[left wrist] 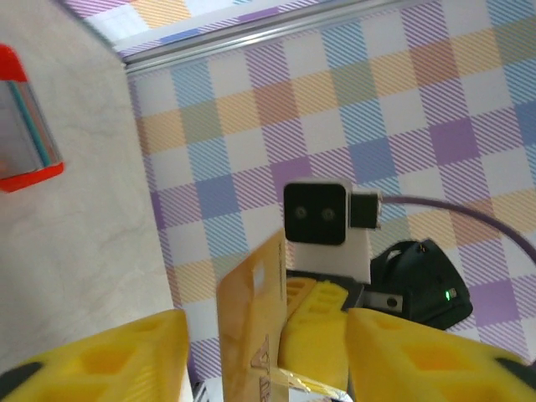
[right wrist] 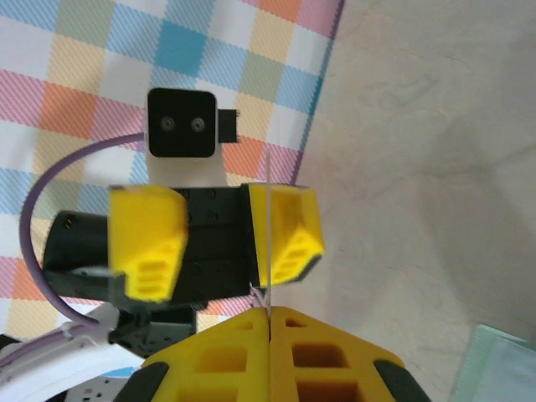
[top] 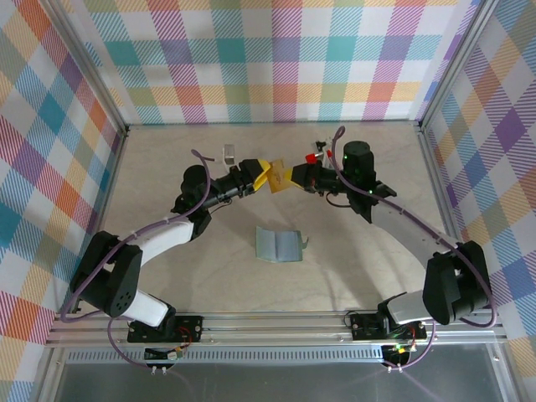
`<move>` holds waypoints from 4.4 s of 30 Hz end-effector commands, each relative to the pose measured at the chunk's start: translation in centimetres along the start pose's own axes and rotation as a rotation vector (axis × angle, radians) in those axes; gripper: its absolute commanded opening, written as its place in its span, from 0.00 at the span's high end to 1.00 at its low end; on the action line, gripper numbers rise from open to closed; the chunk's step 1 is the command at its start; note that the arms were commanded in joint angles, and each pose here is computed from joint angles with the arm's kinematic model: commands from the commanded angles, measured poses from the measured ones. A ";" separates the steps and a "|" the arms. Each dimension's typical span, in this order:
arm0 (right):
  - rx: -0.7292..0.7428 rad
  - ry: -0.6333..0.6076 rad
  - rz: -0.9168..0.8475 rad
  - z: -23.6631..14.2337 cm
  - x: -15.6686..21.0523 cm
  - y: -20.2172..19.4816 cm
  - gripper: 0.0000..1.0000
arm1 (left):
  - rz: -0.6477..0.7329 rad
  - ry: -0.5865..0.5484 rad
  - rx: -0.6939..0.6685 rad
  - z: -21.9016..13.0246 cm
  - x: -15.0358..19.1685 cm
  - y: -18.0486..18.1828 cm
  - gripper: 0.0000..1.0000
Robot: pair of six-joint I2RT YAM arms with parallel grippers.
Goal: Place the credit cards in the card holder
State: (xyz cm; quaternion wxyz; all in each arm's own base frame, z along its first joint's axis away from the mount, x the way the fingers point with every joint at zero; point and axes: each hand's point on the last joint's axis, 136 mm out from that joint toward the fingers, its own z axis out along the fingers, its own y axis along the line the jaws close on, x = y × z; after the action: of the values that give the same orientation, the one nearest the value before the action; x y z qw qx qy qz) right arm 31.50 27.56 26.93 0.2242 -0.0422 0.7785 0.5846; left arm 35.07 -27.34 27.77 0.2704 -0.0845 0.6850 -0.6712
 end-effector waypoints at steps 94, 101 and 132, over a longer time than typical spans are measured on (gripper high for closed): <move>0.429 -0.102 0.028 1.7 15.7 -15.8 1.00 | 0.148 0.326 -0.924 -9.2 11.6 21.2 0.86; 0.419 -0.074 0.036 2.2 16.3 -16.1 1.00 | 0.150 0.329 -0.940 -9.5 11.8 21.9 0.85; 0.405 -0.073 0.044 3.0 16.5 -16.6 1.00 | 0.153 0.344 -0.965 -9.7 11.9 22.9 0.84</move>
State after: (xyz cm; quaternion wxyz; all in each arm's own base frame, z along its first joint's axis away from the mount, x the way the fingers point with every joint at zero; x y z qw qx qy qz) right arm 23.09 27.89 4.76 0.2418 0.0431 0.8779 0.4111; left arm 26.19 -22.62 2.67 0.1374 -0.0473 0.9513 -0.2719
